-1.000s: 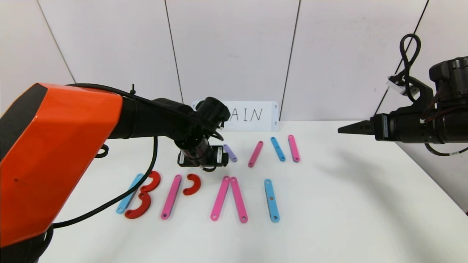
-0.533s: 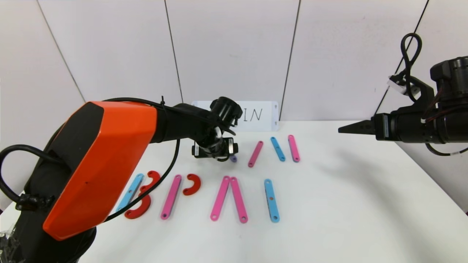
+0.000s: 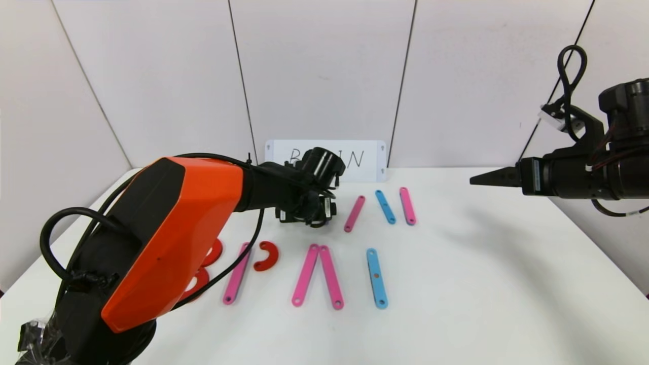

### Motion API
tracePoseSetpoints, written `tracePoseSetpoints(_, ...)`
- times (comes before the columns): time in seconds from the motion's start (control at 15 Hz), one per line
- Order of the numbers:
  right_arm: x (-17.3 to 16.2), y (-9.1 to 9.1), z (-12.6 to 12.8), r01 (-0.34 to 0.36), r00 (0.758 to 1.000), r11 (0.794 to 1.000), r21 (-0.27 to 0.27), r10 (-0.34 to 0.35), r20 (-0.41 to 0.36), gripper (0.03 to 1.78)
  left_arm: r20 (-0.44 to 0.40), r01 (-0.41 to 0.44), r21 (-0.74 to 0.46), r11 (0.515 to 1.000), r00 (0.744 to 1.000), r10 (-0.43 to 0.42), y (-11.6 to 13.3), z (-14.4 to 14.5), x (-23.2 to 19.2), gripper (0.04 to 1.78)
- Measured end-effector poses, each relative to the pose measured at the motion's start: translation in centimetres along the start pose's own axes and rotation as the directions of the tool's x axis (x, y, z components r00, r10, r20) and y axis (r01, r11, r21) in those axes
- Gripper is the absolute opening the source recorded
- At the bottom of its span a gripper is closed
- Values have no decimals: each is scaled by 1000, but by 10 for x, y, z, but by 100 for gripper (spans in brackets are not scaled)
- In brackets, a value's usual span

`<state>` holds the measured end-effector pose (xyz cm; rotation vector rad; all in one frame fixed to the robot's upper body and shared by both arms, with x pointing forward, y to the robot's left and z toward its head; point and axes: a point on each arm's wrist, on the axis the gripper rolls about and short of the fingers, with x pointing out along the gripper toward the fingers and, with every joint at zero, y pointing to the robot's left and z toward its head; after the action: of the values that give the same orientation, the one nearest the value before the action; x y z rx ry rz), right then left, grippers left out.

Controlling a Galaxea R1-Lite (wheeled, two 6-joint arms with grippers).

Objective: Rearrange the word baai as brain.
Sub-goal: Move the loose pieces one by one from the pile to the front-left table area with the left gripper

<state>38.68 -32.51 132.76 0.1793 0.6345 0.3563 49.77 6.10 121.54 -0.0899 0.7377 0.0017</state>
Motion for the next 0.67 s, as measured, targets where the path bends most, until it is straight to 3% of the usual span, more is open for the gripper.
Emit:
tracePoseSetpoints(0.2, 0, 0, 0, 0, 1000, 1000, -1, 0, 0, 173, -3, -5, 2, 1000, 1000, 5, -1, -3, 3, 171)
tracePoseSetpoints(0.33, 0, 0, -1, 0, 1000, 1000, 0, 0, -2, 173, -4, -7, 3, 1000, 1000, 7, -1, -3, 4, 156)
tracePoseSetpoints(0.47, 0, 0, -1, 0, 1000, 1000, 0, 0, -2, 173, -5, -8, 5, 1000, 1000, 8, -1, -4, 5, 132)
tracePoseSetpoints(0.67, 0, 0, -1, -1, 1000, 1000, -1, 1, -3, 173, -10, -9, 6, 1000, 1000, 9, -1, -5, 5, 78)
